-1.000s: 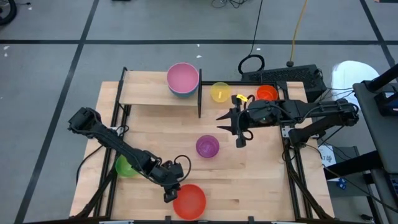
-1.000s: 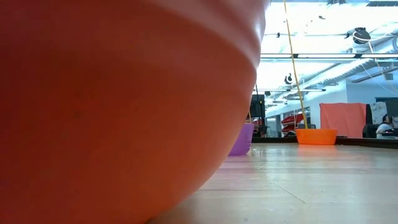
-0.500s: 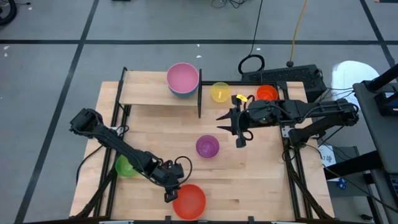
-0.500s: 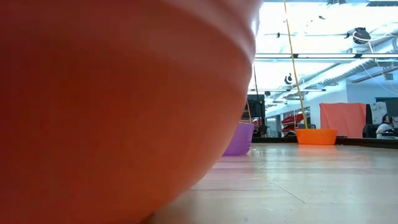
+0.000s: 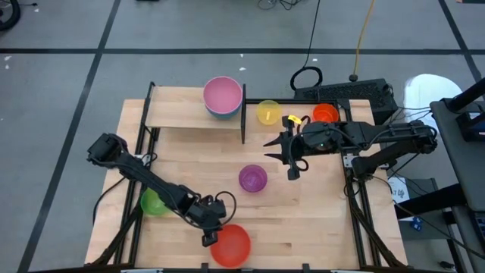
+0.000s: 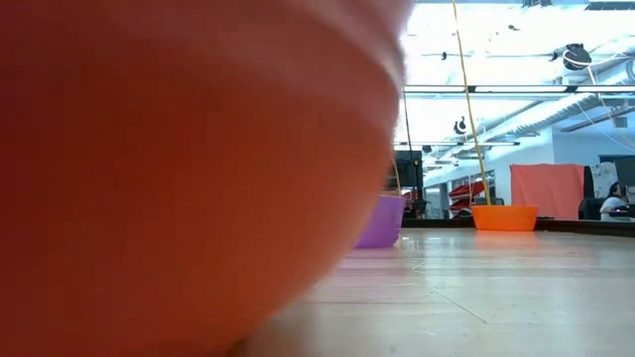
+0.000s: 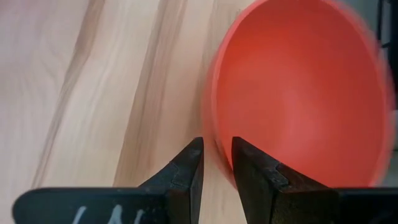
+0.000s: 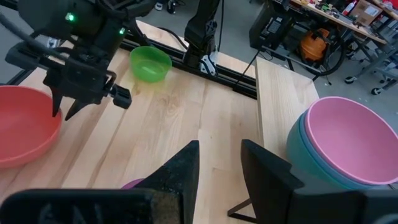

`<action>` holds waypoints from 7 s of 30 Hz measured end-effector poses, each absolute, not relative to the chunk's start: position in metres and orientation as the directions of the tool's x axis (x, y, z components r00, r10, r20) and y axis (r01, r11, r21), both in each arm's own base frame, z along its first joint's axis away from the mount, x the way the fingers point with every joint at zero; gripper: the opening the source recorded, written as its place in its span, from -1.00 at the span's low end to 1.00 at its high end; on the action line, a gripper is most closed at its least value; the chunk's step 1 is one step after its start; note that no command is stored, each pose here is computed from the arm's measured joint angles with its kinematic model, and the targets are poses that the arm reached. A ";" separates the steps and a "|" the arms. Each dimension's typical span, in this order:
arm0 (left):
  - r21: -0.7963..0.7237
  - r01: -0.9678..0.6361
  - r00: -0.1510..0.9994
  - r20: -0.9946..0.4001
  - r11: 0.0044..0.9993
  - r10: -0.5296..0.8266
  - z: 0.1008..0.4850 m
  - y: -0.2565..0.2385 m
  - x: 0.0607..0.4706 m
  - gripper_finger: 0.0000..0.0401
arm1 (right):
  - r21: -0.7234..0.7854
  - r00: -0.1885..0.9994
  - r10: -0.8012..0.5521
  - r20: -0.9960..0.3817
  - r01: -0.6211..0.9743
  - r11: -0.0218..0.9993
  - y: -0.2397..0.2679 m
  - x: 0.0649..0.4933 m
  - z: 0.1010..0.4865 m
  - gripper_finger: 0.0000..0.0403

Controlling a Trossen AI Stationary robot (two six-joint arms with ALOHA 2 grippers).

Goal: Place and stack bowls onto a shelf
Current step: Stack the orange bowl on top of the pink bowl on the shelf, then put the green bowl on the shelf

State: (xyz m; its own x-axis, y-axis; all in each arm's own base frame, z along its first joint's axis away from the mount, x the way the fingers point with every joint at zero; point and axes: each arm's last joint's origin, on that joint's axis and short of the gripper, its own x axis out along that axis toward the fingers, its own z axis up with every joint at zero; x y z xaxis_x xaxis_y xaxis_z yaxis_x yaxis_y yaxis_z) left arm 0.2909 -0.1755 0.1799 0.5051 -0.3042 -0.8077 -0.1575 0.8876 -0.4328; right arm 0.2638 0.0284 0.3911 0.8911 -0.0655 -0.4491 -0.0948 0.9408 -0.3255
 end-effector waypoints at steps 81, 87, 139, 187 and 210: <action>-0.051 -0.661 0.568 -0.686 0.749 0.454 0.404 0.224 0.227 -0.95 | -0.490 0.976 -0.065 -0.207 -0.046 0.870 0.018 0.189 0.443 -0.43; -0.019 -0.631 0.534 -0.736 0.775 0.417 0.382 0.238 0.242 -0.95 | -0.489 0.983 -0.064 -0.174 -0.030 0.872 0.018 0.189 0.447 -0.43; -0.123 -0.300 0.558 -0.827 0.946 0.069 0.438 0.052 0.189 -0.43 | -0.272 0.598 0.026 -0.801 -0.403 0.874 0.032 0.265 0.342 -0.43; -0.158 -0.907 0.090 -0.978 0.391 -0.187 0.234 -0.094 0.144 -0.43 | -0.368 0.858 0.000 -0.514 -0.221 0.903 0.030 0.262 0.385 -0.43; -0.165 -0.916 0.097 -0.975 0.365 -0.199 0.177 -0.100 0.131 -0.43 | -0.367 0.858 0.002 -0.514 -0.222 0.903 0.030 0.262 0.385 -0.43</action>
State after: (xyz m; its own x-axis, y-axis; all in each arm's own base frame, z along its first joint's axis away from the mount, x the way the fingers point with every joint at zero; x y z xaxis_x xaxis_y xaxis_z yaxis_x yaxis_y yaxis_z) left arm 0.1314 -0.0996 0.1770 0.0966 -0.1993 -0.9752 -0.9160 0.3654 -0.1654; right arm 0.2616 0.0298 0.3847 0.8579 0.0024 -0.5138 -0.2221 0.9035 -0.3667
